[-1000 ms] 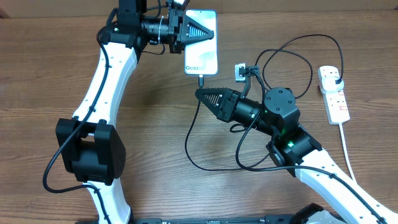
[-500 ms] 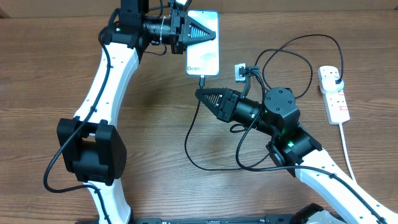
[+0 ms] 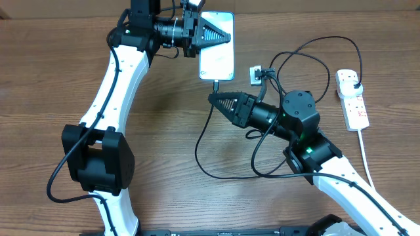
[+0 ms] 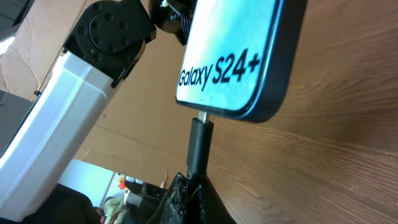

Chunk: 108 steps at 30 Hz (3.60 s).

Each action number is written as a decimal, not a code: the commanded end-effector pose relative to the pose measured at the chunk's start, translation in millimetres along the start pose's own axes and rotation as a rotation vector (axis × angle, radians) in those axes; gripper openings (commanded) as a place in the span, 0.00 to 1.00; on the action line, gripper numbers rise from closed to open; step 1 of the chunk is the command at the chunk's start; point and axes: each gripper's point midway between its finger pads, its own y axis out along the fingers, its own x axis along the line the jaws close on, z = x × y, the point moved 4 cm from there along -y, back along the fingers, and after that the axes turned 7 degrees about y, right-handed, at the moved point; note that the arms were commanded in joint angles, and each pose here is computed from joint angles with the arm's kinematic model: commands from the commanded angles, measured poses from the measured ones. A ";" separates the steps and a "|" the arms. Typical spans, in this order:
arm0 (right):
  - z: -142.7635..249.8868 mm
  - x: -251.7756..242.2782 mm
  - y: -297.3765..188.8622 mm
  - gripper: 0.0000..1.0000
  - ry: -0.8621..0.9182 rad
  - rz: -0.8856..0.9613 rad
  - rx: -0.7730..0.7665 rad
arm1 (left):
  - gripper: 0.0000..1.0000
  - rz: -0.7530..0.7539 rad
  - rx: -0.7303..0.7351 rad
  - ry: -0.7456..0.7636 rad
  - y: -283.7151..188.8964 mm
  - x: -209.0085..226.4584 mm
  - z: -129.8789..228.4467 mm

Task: Plug charger to phone and switch on socket
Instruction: 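Push the plug up into the phone port and open the right gripper, then lower the plugged phone flat onto the table with the left gripper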

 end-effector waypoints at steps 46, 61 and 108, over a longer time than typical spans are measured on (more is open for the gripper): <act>-14.3 -18.3 -6.0 0.31 0.031 0.056 -0.033 | 0.04 0.025 0.021 0.103 1.9 -20.5 5.8; 1.8 -39.8 -8.3 0.72 0.065 0.150 0.044 | 0.04 -0.318 -0.067 0.211 -15.3 40.9 10.3; 37.6 -157.5 -39.1 1.00 0.168 0.738 0.101 | 0.04 -0.943 0.131 -0.371 -49.0 263.7 79.1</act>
